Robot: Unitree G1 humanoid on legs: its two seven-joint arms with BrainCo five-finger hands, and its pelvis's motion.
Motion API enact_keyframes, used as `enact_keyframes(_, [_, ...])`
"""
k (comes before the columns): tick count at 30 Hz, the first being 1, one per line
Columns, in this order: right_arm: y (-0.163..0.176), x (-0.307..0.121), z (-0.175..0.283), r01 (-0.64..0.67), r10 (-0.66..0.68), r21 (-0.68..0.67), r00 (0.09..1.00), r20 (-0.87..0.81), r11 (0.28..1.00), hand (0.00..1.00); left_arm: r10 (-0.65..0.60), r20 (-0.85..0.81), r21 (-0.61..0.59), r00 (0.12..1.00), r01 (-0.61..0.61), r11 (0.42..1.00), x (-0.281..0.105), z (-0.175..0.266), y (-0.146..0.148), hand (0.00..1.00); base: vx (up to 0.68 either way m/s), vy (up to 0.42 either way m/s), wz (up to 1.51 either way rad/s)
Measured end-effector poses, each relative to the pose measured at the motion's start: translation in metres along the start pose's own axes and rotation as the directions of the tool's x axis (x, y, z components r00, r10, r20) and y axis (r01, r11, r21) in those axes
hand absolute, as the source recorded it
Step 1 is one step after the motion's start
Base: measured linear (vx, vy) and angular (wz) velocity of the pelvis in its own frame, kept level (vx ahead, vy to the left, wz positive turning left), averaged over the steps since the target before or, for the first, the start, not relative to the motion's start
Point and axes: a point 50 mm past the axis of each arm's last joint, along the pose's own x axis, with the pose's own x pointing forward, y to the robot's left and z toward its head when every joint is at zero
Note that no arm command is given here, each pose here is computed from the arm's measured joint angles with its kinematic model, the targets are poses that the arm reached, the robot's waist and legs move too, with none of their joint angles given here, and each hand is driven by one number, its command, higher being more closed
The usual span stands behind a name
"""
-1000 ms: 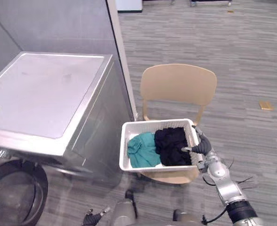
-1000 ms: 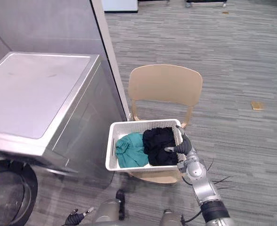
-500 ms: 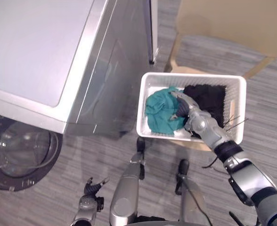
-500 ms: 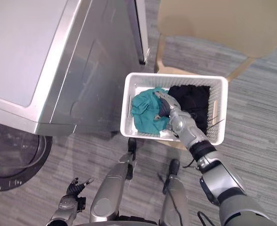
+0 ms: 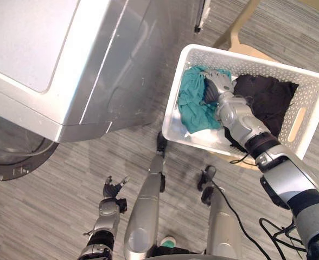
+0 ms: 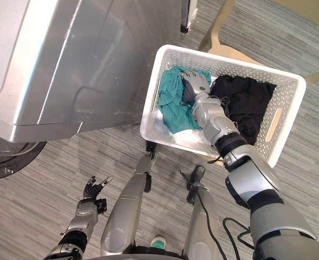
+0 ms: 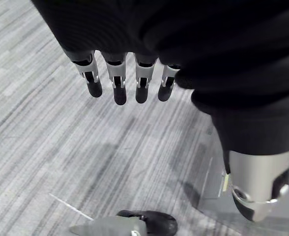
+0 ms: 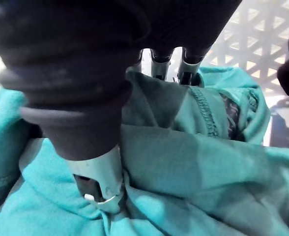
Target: Pick up the laundry basket with both hands and put the clothes into the washing machine.
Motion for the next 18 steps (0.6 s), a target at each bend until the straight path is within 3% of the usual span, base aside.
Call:
enact_keyframes(3, [0.016,-0.016,-0.009,-0.003,0.011,0.173,0.999,-0.046,0.985,1.0,-0.003,-0.001,-0.002,1.0,0.003,1.0,0.0,0.0,-0.001,0.0,0.05,-0.079,0.09])
enact_keyframes(6, [0.025,-0.04,-0.009,0.047,-0.027,0.383,0.998,-0.057,0.922,1.0,-0.002,-0.001,-0.003,1.0,0.002,1.0,0.0,0.001,-0.001,0.0,0.01,-0.05,-0.01])
enact_keyframes(8, [0.027,-0.055,-0.007,0.107,-0.074,0.548,0.994,-0.082,0.829,1.0,-0.003,-0.012,-0.001,1.0,0.003,1.0,0.0,0.0,-0.001,0.0,-0.01,-0.041,-0.02])
enact_keyframes(10, [0.022,-0.077,-0.003,0.2,-0.159,0.709,0.979,-0.124,0.676,1.0,0.004,-0.02,0.0,1.0,-0.004,1.0,-0.002,-0.004,0.002,0.0,-0.04,-0.029,-0.12])
enact_keyframes(11, [0.022,-0.082,-0.003,0.22,-0.177,0.74,0.975,-0.138,0.636,1.0,0.006,-0.023,0.002,1.0,-0.006,1.0,-0.002,-0.006,0.003,0.0,-0.05,-0.027,-0.25])
enact_keyframes(13, [0.023,-0.104,-0.004,0.285,-0.218,0.827,0.955,-0.201,0.485,1.0,0.015,-0.065,0.01,0.998,-0.015,1.0,-0.006,-0.019,0.008,0.0,-0.05,-0.029,-0.19])
enact_keyframes(18, [0.036,-0.147,-0.012,0.357,-0.213,0.881,0.929,-0.301,0.31,1.0,0.028,-0.214,0.039,0.976,-0.02,0.999,-0.024,-0.063,0.021,0.0,0.01,-0.018,-0.17])
